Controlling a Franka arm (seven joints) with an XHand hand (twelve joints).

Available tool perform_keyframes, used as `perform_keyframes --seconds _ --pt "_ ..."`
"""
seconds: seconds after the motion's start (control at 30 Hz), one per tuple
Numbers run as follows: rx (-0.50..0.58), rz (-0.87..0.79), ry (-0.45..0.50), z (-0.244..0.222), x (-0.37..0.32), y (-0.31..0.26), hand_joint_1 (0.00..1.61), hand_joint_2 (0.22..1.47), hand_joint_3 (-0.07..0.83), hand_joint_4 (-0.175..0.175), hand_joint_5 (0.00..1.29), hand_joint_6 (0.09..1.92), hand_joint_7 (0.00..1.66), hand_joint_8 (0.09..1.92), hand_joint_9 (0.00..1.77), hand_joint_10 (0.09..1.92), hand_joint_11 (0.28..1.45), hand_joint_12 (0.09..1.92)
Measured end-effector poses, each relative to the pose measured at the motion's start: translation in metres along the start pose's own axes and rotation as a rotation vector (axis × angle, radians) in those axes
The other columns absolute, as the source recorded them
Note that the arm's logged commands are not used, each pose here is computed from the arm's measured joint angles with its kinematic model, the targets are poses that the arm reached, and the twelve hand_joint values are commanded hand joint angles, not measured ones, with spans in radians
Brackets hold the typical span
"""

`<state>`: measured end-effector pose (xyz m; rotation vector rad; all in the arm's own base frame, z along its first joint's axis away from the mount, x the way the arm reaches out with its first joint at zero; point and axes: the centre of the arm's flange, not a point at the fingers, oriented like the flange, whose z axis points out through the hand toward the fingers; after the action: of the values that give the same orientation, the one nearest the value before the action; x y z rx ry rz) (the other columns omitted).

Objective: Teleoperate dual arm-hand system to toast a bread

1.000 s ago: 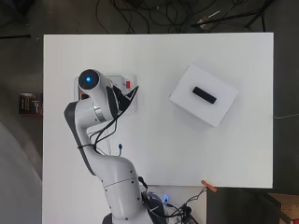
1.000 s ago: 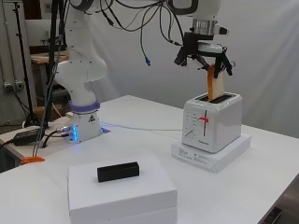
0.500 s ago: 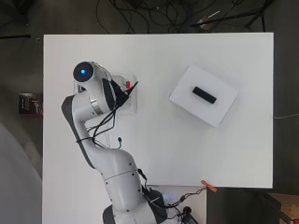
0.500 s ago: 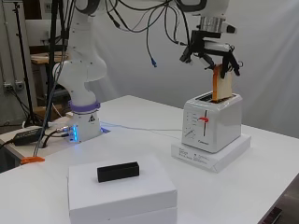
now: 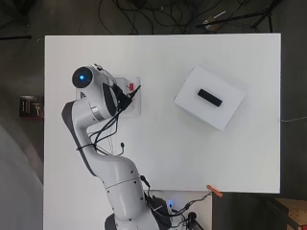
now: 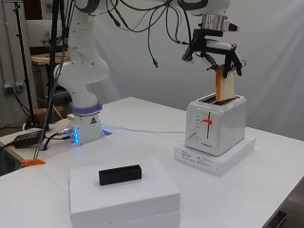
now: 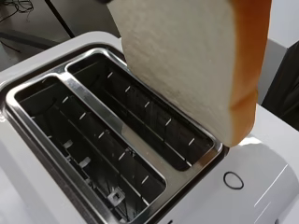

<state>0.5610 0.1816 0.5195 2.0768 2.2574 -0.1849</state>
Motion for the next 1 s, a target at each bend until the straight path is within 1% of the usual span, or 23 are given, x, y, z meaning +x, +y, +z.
perform_keyframes --seconds 0.03,0.07,0.13,0.27,0.37,0.47,0.57,0.6,0.63,0.67,0.7,0.73,0.8,1.0 --pt "-0.008 -0.005 -0.002 -0.003 0.001 0.001 1.24 1.12 0.002 -0.160 0.79 1.23 1.22 0.61 1.39 0.09 0.76 0.21" --pt "-0.008 -0.014 -0.001 -0.002 0.002 0.003 1.25 1.12 0.000 -0.168 0.78 1.23 1.22 0.63 1.38 0.09 0.76 0.17" --pt "-0.004 -0.034 0.002 0.000 0.004 0.006 1.25 1.12 -0.001 -0.174 0.78 1.23 1.21 0.63 1.36 0.09 0.77 0.12" --pt "0.012 -0.076 0.032 0.008 0.010 0.013 1.25 1.11 0.000 -0.175 0.80 1.21 1.22 0.63 1.39 0.09 0.79 0.10" --pt "0.030 -0.082 0.020 0.005 0.012 0.013 1.25 1.13 0.001 -0.175 0.76 1.26 1.17 0.72 1.37 0.09 0.78 0.09" --pt "0.066 -0.078 -0.004 -0.001 0.013 0.012 1.24 1.14 0.000 -0.175 0.74 1.28 1.15 0.77 1.37 0.09 0.79 0.09" --pt "0.083 -0.075 -0.016 -0.003 0.013 0.009 1.23 1.17 0.002 -0.175 0.69 1.35 1.09 0.86 1.35 0.09 0.79 0.09" --pt "0.090 -0.074 -0.021 0.000 0.014 0.008 1.10 1.21 0.001 -0.049 0.69 1.37 1.10 0.66 1.34 0.09 0.79 0.09" --pt "0.101 -0.073 -0.029 0.001 0.016 0.008 1.00 1.23 0.000 0.052 0.70 1.38 1.13 0.43 1.33 0.09 0.79 0.09" --pt "0.111 -0.071 -0.040 0.001 0.017 0.008 0.94 1.25 -0.001 0.113 0.70 1.39 1.17 0.26 1.33 0.09 0.80 0.09" --pt "0.121 -0.068 -0.051 -0.001 0.018 0.007 0.90 1.26 -0.001 0.145 0.70 1.39 1.20 0.15 1.33 0.09 0.80 0.09" --pt "0.127 -0.067 -0.059 -0.002 0.019 0.006 0.88 1.26 -0.001 0.162 0.70 1.39 1.22 0.09 1.34 0.09 0.81 0.09" --pt "0.134 -0.065 -0.071 0.001 0.023 0.005 0.87 1.27 -0.001 0.173 0.70 1.40 1.24 0.09 1.35 0.09 0.84 0.09" --pt "0.143 -0.052 -0.080 0.009 0.026 0.006 0.87 1.27 0.001 0.175 0.69 1.40 1.28 0.09 1.40 0.09 0.88 0.09"
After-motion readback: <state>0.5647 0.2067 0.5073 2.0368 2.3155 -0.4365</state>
